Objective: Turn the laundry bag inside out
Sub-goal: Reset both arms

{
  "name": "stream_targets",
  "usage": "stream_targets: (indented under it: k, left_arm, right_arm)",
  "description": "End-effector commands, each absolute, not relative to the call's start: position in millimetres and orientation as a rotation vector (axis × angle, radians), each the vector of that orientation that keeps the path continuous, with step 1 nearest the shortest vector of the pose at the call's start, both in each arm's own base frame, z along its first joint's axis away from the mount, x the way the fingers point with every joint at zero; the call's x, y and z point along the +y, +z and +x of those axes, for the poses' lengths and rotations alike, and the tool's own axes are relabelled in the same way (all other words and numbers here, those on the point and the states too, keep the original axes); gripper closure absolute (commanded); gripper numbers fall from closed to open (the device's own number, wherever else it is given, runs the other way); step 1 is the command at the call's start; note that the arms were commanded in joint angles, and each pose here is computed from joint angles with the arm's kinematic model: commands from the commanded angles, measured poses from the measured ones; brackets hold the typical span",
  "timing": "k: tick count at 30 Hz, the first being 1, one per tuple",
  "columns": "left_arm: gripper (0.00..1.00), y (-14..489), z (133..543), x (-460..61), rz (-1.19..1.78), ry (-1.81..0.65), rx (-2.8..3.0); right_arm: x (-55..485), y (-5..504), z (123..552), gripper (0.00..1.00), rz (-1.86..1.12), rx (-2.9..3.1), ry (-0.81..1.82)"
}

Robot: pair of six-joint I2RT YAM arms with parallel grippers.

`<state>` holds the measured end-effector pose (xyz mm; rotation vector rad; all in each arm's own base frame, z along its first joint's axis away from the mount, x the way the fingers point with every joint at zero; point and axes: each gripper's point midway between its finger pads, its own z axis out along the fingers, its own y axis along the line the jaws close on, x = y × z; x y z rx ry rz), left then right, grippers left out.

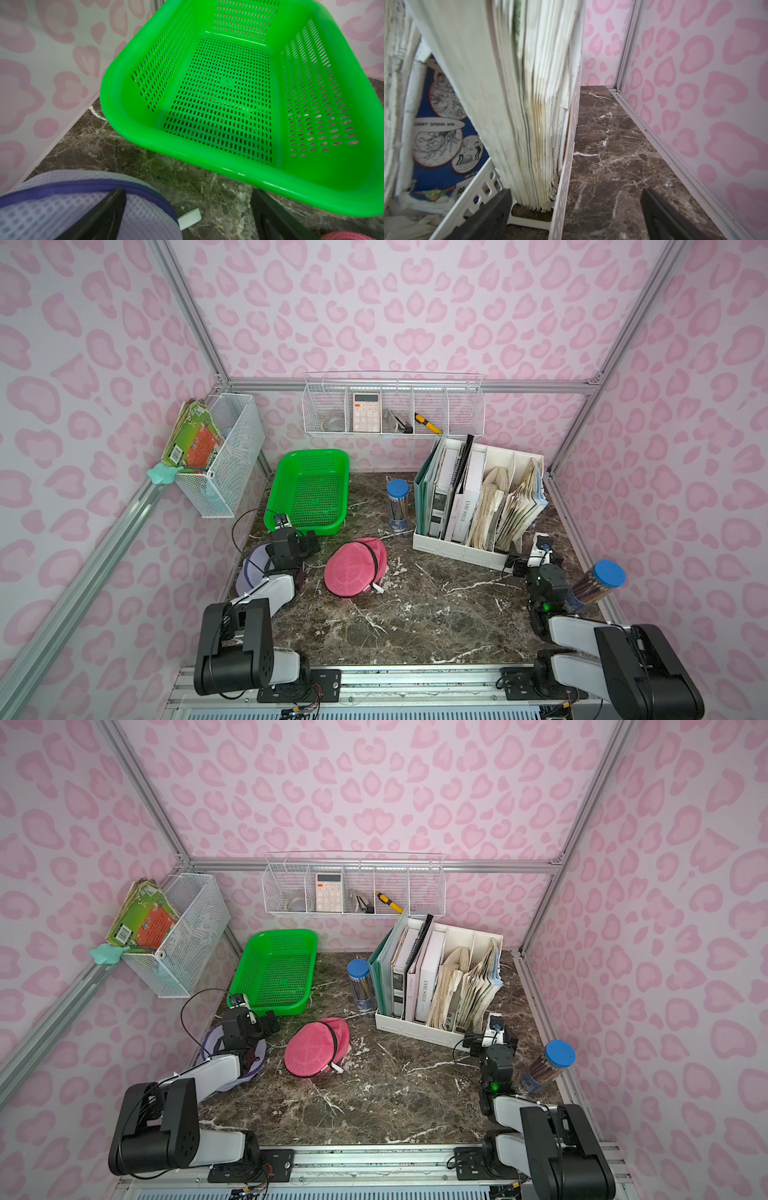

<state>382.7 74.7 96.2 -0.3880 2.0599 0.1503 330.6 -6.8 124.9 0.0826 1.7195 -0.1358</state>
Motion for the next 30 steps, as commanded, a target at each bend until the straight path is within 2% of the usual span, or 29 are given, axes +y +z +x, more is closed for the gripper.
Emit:
stream_targets:
  k: [1,11,30]
  left_arm:
    - [0.01,100,397,70,-0.349,0.11,2.005]
    - [0.01,85,397,61,-0.28,0.072,1.979]
    - [0.01,85,397,61,-0.283,0.075,1.987]
  right_arm:
    - [-5,161,340,0.0,0.058,1.568,-0.141]
    - [1,139,356,0.0,-0.021,1.599,-0.146]
    - [-6,136,367,0.0,0.011,1.618,-0.14]
